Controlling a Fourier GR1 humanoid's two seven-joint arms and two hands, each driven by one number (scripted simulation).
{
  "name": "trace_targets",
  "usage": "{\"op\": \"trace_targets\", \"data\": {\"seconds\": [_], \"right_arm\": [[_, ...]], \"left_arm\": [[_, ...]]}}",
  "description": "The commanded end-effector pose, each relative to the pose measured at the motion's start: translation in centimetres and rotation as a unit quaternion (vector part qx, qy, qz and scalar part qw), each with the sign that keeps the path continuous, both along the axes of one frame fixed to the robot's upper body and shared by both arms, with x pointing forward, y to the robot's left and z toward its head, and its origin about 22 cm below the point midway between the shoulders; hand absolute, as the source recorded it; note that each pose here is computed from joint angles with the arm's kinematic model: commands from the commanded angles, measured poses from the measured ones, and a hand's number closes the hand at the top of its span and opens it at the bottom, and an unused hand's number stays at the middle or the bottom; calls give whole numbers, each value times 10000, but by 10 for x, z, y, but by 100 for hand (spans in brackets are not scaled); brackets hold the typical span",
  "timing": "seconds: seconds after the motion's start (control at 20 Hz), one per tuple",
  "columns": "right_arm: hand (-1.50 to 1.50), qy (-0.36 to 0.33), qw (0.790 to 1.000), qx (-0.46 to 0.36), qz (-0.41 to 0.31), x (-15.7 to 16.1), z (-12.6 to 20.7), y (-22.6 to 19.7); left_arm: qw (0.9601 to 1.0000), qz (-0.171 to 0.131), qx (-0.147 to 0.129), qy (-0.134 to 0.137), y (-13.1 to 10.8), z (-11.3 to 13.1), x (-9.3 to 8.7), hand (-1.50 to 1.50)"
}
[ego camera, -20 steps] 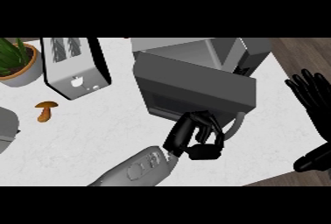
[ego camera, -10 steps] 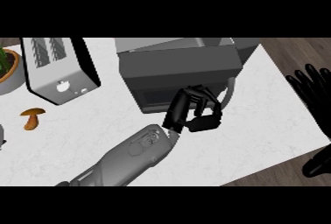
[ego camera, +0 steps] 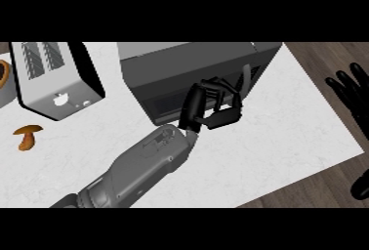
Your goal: Pick up the milk, place it into the microwave and close the microwave
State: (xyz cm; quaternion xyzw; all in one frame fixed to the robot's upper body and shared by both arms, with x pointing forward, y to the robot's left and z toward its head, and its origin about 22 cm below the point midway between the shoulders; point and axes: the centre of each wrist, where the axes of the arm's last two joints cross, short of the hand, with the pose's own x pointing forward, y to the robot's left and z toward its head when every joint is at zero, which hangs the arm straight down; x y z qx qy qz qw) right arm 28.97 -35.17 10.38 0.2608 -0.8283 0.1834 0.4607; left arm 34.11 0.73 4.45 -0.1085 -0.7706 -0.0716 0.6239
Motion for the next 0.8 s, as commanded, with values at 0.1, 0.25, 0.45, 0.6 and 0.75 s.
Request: {"op": "trace_targets", "data": {"seconds": [0.1,0.25,0.45,0.6,0.75], "right_arm": [[-150,-117,9998,23,164,4,14,1],[-150,-87,9999,-29,124,3,17,-5],[-150,-188,9996,41,224,7,26,1],[-150,-132,9995,30,300,7,26,-1],[-150,-154,9996,45,233,9,31,-2]], "left_arm": [[9996,164,-211,-105,3,10,16,150],[9992,224,-271,-188,3,10,18,150],[9989,243,-345,-212,5,6,18,150],[9986,273,-369,-256,6,1,17,150],[9980,271,-440,-360,5,6,19,150]]}}
